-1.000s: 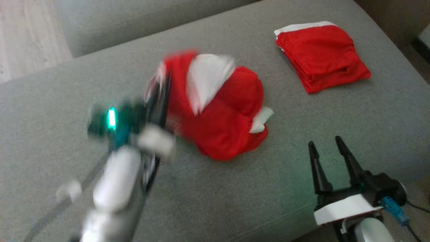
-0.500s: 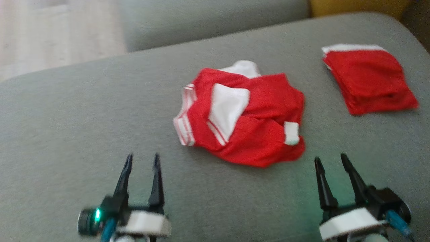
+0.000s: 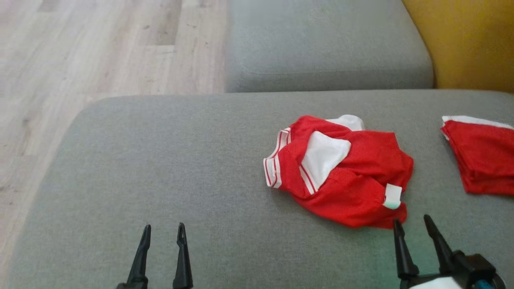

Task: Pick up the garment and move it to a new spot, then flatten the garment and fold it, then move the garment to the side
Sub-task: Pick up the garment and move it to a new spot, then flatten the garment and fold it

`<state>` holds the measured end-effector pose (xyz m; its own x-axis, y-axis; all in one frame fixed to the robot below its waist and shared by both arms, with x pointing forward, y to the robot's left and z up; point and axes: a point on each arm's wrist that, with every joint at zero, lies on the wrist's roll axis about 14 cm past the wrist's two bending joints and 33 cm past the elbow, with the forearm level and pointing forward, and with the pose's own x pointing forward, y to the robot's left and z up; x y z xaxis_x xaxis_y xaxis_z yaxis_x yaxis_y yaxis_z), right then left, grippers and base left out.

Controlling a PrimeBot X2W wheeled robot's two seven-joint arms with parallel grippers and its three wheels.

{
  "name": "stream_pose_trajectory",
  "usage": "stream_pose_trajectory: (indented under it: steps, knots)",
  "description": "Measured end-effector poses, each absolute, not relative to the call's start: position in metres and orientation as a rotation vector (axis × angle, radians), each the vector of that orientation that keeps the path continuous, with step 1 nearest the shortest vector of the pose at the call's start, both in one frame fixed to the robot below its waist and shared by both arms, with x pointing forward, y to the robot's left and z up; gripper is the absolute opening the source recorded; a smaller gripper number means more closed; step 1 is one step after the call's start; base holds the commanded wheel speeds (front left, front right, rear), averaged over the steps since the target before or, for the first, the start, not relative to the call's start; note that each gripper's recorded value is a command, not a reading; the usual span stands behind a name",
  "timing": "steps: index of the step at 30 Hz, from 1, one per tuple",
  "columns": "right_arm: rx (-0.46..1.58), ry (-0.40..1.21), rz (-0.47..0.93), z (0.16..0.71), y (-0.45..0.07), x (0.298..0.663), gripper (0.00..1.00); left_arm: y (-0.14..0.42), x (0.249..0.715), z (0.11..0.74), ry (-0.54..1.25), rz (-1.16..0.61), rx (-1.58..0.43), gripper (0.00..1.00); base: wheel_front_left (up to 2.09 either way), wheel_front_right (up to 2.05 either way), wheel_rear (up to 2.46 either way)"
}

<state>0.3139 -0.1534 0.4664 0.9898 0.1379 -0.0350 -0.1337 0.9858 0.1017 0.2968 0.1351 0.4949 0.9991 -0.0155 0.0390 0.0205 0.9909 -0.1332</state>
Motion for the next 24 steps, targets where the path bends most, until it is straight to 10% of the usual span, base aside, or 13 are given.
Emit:
stream_pose_trajectory:
  steps: [24]
  knots:
    - [0.109,0.052,0.138,0.463,-0.152,0.309,1.00,0.132,0.296,0.486,-0.013,-0.036,-0.105,1.00,0.00,0.00,0.00]
